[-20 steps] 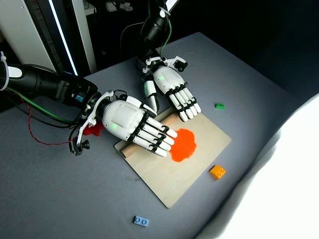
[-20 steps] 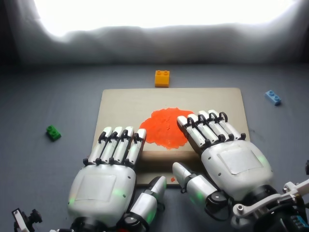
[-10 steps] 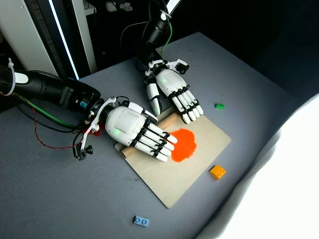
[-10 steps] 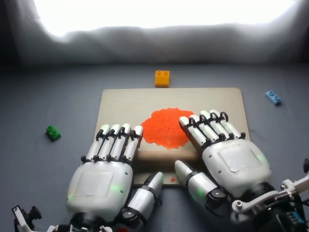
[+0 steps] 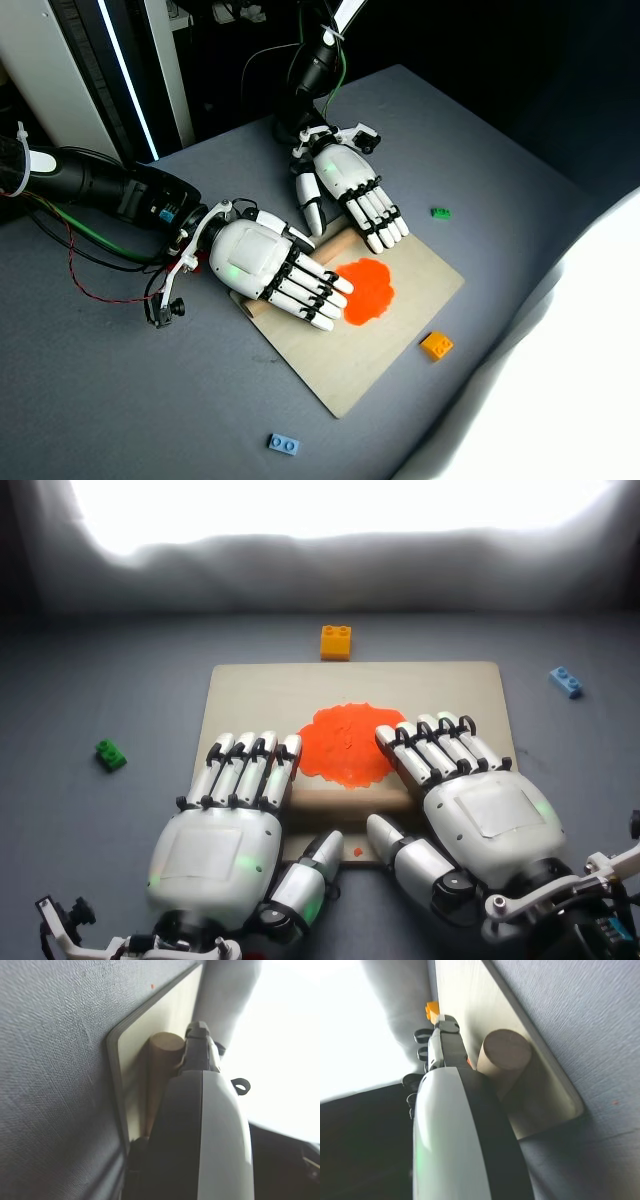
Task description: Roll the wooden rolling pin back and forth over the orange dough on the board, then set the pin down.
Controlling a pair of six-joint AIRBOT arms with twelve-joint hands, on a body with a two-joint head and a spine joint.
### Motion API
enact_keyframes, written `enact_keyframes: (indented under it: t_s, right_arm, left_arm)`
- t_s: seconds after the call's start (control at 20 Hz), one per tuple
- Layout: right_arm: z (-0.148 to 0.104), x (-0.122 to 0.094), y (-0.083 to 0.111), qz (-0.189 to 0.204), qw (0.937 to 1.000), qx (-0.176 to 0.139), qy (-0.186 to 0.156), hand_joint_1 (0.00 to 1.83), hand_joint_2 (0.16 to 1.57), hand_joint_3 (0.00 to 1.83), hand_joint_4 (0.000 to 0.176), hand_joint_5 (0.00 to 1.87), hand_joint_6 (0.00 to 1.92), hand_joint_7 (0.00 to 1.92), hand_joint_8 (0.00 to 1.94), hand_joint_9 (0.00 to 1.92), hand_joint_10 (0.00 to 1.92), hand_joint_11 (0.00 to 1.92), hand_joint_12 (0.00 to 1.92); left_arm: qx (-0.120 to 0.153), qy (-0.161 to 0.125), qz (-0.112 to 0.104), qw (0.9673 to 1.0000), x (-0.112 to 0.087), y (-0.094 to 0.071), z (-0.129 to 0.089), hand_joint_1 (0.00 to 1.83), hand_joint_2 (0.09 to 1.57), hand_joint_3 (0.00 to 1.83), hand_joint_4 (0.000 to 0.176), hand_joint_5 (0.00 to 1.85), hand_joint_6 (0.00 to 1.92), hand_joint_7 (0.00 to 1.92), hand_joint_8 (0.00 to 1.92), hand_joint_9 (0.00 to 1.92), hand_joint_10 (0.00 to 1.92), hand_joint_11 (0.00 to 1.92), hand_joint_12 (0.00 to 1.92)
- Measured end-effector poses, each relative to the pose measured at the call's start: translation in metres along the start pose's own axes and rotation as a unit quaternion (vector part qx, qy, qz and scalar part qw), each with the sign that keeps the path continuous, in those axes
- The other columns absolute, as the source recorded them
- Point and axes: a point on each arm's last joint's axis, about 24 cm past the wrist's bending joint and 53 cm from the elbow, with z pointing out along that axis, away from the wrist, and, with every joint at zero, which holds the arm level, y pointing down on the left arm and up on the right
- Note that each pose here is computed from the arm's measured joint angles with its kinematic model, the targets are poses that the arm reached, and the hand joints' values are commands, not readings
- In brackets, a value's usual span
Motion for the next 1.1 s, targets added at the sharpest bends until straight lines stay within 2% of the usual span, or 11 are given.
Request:
enact_keyframes:
  t_s: [0.55,0.6,1.1]
  right_arm:
    - [0.006,-0.005,-0.002,0.008,0.9999,-0.003,-0.007,0.00,1.49,0.00,0.000,0.08,0.01,0.07,0.01,0.03,0.01,0.00,0.04]
    - [0.007,-0.006,-0.004,0.011,0.9999,-0.001,-0.008,0.00,1.50,0.00,0.000,0.10,0.00,0.09,0.00,0.04,0.00,0.00,0.08]
    - [0.016,-0.014,-0.009,0.018,0.9997,0.001,-0.017,0.00,1.50,0.00,0.000,0.10,0.00,0.08,0.01,0.03,0.01,0.01,0.00]
  left_arm:
    - [0.007,-0.003,-0.007,0.9999,-0.001,0.001,0.013,0.00,1.44,0.00,0.000,0.02,0.00,0.01,0.00,0.00,0.00,0.00,0.00]
    - [0.007,-0.001,-0.007,1.0000,0.000,0.001,0.013,0.00,1.44,0.00,0.000,0.03,0.01,0.02,0.01,0.00,0.00,0.00,0.00]
    - [0.012,-0.001,-0.005,0.9999,0.001,0.001,0.022,0.00,1.46,0.01,0.000,0.04,0.02,0.02,0.01,0.00,0.00,0.00,0.00]
